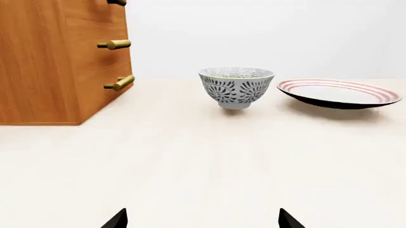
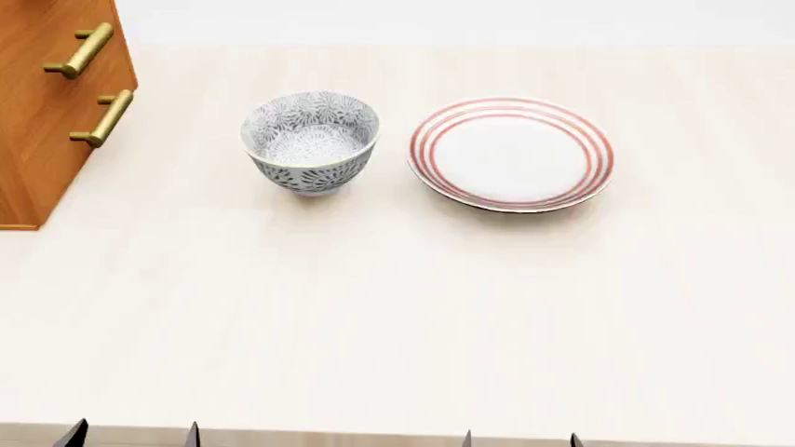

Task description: Open the top drawer of the cabinet.

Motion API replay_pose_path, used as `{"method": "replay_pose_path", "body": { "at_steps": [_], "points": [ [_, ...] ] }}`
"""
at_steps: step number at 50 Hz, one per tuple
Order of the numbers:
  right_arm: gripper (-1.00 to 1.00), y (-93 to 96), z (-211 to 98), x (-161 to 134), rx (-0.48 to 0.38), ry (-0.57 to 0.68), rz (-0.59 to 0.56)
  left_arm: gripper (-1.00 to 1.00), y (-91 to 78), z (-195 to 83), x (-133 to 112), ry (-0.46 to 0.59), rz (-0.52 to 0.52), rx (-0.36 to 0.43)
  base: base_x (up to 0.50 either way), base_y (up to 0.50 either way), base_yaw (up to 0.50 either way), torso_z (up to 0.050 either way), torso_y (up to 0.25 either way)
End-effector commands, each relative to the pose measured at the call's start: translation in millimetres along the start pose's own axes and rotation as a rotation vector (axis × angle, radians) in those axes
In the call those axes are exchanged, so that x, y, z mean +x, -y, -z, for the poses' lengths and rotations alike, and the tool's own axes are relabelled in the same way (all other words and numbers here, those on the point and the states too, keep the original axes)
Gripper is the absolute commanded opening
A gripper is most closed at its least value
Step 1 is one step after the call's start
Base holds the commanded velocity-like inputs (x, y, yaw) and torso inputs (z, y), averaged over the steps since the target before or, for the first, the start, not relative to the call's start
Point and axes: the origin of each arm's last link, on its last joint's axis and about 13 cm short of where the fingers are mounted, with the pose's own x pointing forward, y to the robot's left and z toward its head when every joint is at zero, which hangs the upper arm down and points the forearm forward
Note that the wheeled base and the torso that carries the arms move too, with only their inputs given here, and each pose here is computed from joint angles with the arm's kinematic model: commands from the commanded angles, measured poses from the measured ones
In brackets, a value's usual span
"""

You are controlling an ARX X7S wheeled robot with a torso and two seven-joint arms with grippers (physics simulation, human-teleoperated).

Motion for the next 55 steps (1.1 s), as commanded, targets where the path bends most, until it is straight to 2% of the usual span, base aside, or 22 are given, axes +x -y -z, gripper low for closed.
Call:
{"method": "replay_pose_path", "body": {
  "at_steps": [1, 42, 55],
  "points": [
    [1.00, -0.8, -0.4, 0.1, -0.005, 0.003, -0.003, 1.00, -0.7, 1.2, 0.6, -0.011, -0.010, 0.001, 0.00, 0.00, 0.00, 0.000, 0.000],
    [1.00, -0.8, 1.1, -0.3, 0.000, -0.015, -0.006, 1.00, 0.9, 2.8, -0.1, -0.048, -0.002, 0.038, 0.00, 0.00, 0.00, 0.000, 0.000],
    [1.00, -0.7, 0.3, 0.4, 0.006, -0.014, -0.005, 1.00, 0.5, 1.5, 0.2, -0.044, -0.005, 0.042, 0.00, 0.00, 0.00, 0.049, 0.000]
  ]
}}
